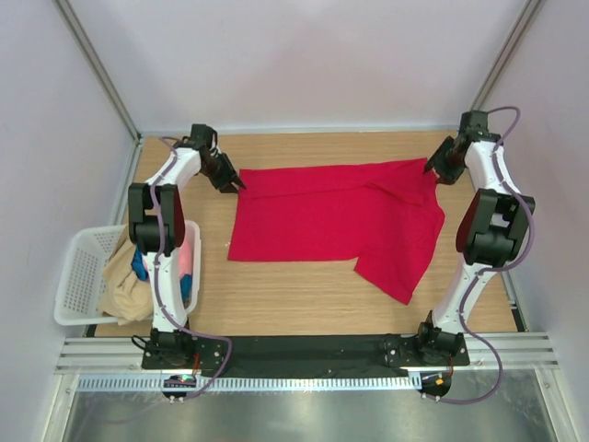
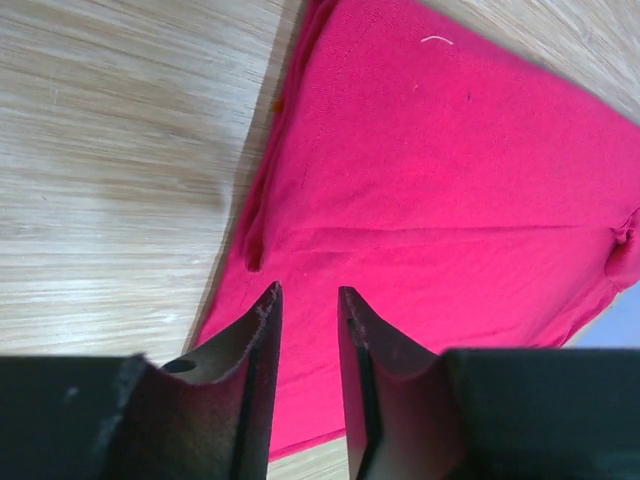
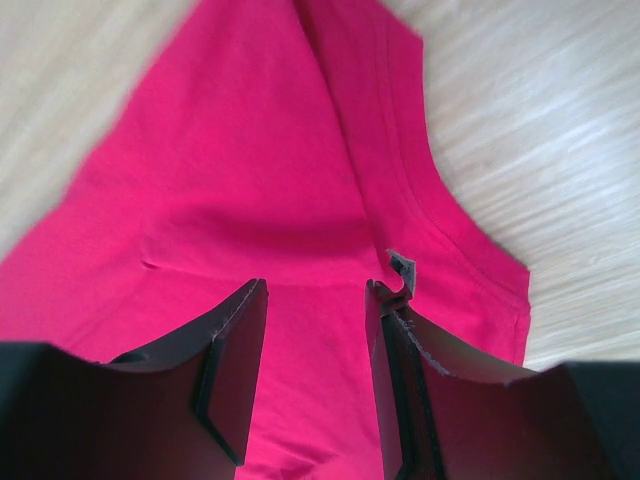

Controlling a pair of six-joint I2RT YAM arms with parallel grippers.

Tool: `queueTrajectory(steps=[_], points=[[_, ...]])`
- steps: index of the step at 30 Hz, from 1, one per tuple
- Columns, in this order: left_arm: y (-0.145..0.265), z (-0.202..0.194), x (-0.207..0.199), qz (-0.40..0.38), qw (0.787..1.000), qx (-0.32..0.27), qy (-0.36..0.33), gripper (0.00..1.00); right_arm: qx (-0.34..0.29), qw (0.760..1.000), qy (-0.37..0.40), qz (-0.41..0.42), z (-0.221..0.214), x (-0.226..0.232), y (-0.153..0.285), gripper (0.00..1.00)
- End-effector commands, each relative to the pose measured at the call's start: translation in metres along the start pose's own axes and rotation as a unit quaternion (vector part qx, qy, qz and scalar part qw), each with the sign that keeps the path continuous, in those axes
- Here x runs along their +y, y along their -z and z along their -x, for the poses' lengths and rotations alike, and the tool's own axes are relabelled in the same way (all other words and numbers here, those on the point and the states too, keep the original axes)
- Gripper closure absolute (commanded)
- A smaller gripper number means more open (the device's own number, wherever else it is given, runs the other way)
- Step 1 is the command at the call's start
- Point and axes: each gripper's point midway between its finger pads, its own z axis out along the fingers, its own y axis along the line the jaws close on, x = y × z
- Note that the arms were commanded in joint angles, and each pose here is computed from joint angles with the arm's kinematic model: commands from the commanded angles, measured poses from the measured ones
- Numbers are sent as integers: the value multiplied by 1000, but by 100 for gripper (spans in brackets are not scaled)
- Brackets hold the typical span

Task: Fold and stack the t-shirts
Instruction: Fold the tshirt

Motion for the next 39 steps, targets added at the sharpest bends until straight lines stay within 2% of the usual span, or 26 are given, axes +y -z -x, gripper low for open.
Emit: queueTrajectory(steps=[1,6,10,21,22,23,25,26,29,39], points=[[5,7,-13,-21,1000,-13,-8,71,23,999,23,20,-19,1,-2,50],[-14,4,-20,-22,1000,9,-11,72,46,998,42,14,-34,-7,-9,50],[-27,2,-7,2,1000,20,-4,73,63,997,48,14,-46,-12,-21,50],[-36,0,7,33,999,34,-13,74,85,995,48,13,-63,-22,-49,55],[-36,-1,9,36,999,37,-16,74,87,995,49,11,-65,-23,-51,55],[-35,-1,9,37,998,36,-18,70,84,995,50,11,-63,-23,-51,55],[-25,4,7,40,999,18,-29,63,85,995,53,10,-64,-24,-53,55],[-22,6,7,43,999,9,-31,56,84,995,54,10,-64,-24,-53,55],[-3,12,4,49,998,-23,-39,50,84,995,55,9,-63,-24,-54,55],[18,13,13,90,992,-72,-46,55,86,995,57,12,-63,-23,-55,55]])
